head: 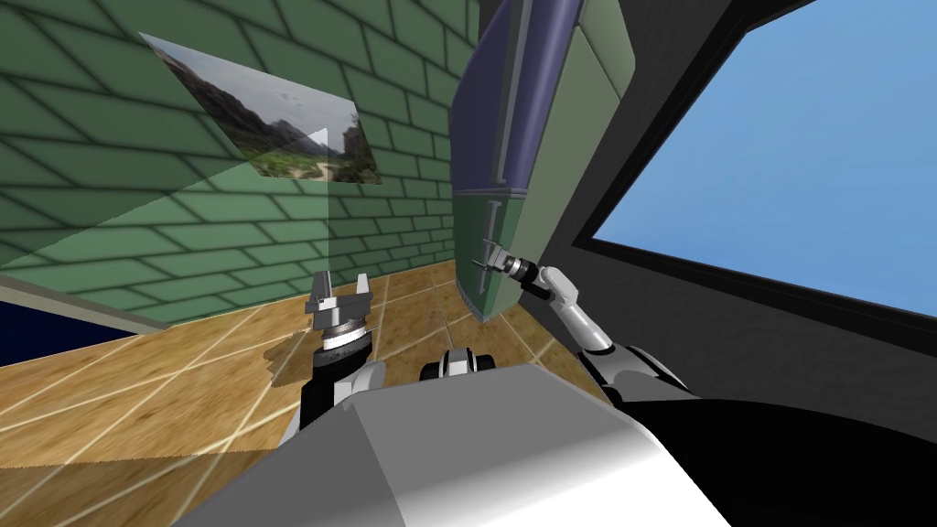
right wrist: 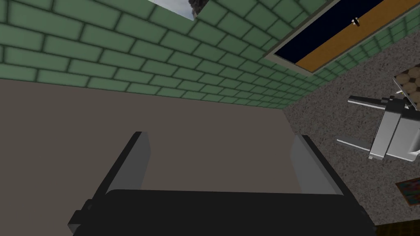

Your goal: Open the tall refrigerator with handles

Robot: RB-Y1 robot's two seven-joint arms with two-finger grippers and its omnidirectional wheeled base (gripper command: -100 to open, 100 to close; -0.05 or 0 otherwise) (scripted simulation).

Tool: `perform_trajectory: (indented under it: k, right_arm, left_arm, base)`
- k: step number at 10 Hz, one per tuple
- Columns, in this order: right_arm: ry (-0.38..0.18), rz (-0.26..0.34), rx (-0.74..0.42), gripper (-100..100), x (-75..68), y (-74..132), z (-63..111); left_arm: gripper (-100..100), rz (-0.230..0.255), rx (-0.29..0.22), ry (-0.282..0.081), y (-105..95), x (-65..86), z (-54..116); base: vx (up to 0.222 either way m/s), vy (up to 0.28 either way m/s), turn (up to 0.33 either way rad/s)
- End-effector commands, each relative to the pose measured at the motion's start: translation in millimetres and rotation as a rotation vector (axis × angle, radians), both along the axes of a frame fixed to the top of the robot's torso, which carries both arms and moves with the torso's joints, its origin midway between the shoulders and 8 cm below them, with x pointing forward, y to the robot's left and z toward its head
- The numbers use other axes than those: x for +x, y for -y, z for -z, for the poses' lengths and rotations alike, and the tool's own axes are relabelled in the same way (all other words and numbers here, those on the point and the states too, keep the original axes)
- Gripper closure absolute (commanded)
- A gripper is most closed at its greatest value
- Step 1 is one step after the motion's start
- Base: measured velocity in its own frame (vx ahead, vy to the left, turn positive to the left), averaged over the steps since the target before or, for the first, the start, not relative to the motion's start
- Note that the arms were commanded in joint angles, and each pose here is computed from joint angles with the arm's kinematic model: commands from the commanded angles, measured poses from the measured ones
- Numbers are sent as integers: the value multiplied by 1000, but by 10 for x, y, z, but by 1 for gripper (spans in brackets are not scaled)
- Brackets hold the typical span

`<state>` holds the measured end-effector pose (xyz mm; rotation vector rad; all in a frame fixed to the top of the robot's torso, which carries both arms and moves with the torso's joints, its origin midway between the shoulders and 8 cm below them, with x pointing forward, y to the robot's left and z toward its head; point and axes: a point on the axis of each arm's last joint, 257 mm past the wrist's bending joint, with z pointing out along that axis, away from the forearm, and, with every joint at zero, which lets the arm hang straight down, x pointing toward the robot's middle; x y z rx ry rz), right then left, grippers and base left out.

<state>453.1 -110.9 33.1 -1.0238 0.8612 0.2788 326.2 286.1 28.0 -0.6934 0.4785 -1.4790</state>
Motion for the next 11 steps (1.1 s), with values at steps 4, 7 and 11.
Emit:
perform_trajectory:
  k: [4,7,11]
  right_arm:
    - [163,130,-266,-100,443,292,-51]
    - [219,182,-363,-100,598,427,-79]
    - [317,275,-523,-100,864,722,-225]
  left_arm:
    - [0,0,0,0,0,0,0]
    - [0,0,0,0,0,0,0]
    - [0,0,0,0,0,0,0]
  base:
    - [30,10,30]
    - [30,8,22]
    - [28,9,27]
